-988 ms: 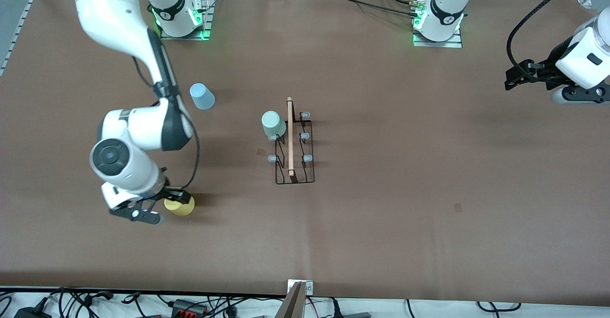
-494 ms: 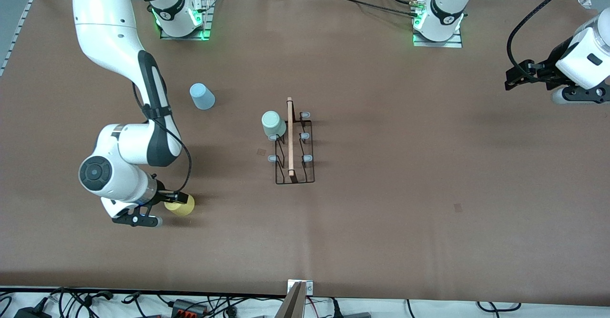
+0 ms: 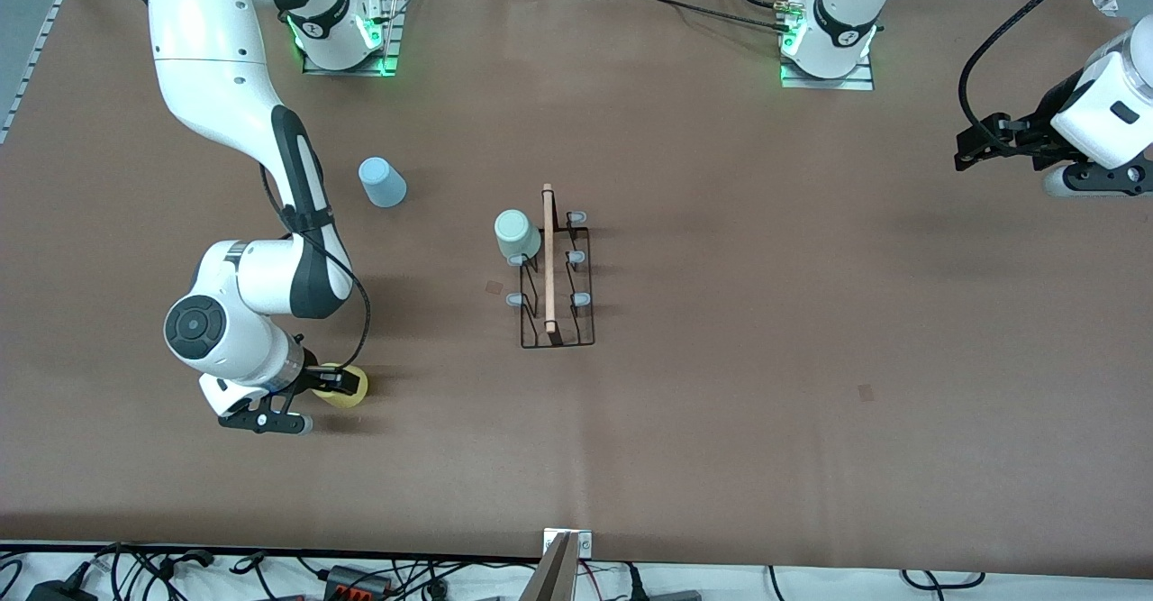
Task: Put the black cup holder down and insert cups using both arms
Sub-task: 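Grasp the yellow cup with the right gripper, then carry the yellow cup over the holder with the right gripper, then lower the yellow cup onto a holder peg and open the right gripper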
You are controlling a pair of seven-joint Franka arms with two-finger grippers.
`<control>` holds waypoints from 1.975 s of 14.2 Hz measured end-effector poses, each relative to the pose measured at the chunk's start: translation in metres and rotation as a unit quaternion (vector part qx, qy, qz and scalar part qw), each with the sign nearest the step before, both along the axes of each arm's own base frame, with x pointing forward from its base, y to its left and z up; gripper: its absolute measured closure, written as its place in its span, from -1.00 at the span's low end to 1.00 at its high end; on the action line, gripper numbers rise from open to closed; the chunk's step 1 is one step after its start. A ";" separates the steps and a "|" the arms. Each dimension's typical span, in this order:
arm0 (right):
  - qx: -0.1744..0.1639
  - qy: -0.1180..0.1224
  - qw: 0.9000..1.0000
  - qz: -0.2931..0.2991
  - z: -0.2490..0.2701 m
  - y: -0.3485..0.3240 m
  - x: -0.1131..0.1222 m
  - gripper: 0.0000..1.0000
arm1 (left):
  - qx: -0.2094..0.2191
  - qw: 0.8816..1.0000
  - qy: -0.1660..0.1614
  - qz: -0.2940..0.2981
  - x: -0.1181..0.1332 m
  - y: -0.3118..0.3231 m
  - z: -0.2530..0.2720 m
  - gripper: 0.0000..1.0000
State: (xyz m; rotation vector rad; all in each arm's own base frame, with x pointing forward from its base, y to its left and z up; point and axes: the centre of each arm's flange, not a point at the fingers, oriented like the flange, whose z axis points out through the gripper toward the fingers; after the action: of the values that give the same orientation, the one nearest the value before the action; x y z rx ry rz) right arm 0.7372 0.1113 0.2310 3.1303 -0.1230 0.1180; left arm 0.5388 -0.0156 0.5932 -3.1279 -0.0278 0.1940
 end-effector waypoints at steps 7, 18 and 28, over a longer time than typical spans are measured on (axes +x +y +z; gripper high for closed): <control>0.009 0.015 0.999 0.043 0.041 0.037 0.005 -0.32 | 0.000 1.000 0.000 0.000 0.000 0.000 0.000 -1.00; 0.039 0.020 0.997 0.060 0.146 0.278 -0.074 -0.32 | 0.000 1.000 0.001 0.002 0.001 0.002 -0.002 -1.00; 0.061 0.049 0.996 0.037 0.143 0.295 -0.088 -0.32 | 0.000 1.000 0.002 0.002 0.001 0.002 -0.002 -1.00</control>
State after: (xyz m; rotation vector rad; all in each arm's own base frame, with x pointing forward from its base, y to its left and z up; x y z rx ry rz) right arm 0.6489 0.4064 0.3744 3.2551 -0.0125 -0.0431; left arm 0.5396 -0.0136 0.5915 -3.1279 -0.0333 0.1992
